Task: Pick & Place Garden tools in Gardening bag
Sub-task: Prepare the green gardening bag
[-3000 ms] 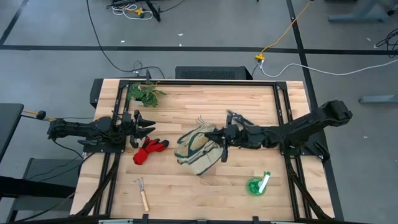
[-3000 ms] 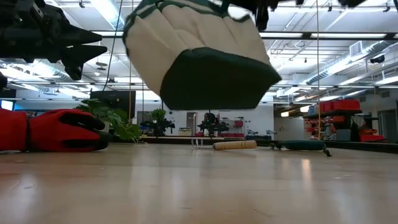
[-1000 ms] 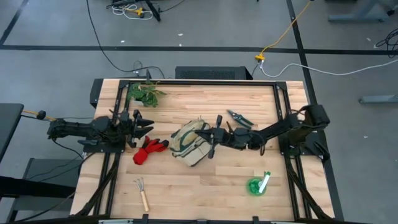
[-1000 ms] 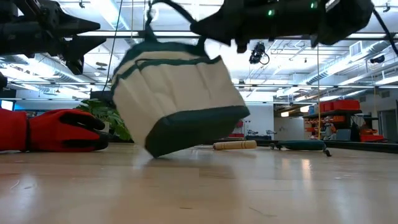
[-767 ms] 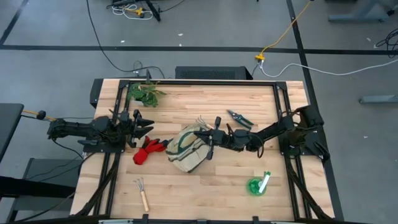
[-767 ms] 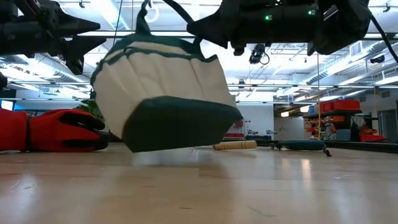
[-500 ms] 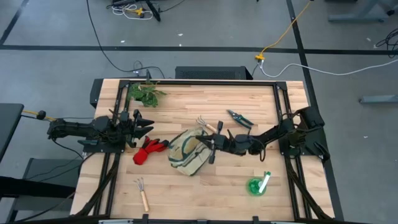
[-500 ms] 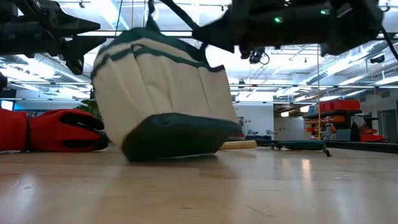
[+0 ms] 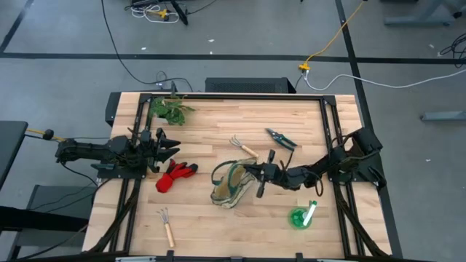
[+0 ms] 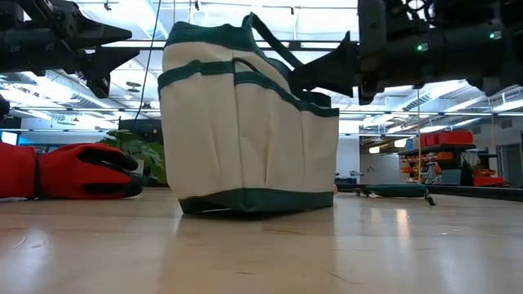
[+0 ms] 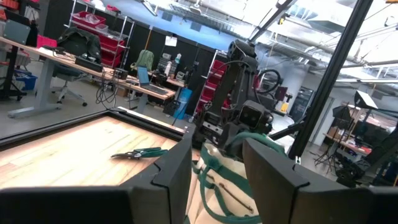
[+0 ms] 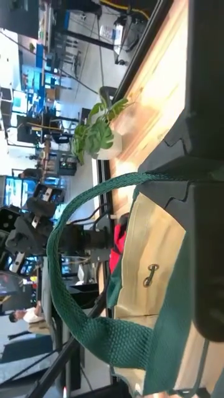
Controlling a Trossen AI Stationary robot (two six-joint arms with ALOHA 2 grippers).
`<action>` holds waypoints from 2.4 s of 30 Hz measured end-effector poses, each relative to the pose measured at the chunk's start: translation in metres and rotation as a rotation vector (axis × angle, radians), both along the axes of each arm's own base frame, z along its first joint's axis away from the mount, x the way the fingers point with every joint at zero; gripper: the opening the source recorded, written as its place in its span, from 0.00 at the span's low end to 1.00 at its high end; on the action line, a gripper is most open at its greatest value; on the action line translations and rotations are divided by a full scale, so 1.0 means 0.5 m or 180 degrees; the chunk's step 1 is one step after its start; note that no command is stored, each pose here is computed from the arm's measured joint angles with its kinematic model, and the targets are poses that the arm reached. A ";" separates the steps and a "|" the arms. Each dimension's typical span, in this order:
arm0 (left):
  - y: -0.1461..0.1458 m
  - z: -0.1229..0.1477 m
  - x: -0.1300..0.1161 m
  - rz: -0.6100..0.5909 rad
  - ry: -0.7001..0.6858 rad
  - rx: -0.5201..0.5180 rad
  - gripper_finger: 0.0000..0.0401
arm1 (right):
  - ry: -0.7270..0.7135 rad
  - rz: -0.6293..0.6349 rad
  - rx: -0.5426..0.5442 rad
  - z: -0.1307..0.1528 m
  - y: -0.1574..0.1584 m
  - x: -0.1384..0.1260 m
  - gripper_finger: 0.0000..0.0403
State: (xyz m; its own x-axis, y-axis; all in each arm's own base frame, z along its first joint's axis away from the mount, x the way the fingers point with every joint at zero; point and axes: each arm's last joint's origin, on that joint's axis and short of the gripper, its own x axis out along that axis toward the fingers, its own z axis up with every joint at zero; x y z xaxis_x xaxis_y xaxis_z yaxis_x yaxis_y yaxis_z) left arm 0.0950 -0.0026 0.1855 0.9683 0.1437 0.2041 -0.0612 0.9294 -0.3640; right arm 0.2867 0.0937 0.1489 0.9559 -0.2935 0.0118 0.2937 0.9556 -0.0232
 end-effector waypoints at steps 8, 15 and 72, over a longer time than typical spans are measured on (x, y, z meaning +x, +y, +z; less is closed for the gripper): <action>0.000 0.000 0.000 -0.0001 0.0000 -0.0001 0.38 | -0.0020 0.0036 0.0083 0.000 0.021 -0.009 0.00; 0.000 0.001 0.000 -0.0020 -0.0034 -0.0089 0.38 | -0.0047 0.0093 0.0186 0.000 0.042 -0.017 0.00; -0.052 0.237 0.348 -0.0758 0.2710 -0.0898 0.38 | 0.0020 0.0440 0.0044 -0.002 0.110 -0.051 0.05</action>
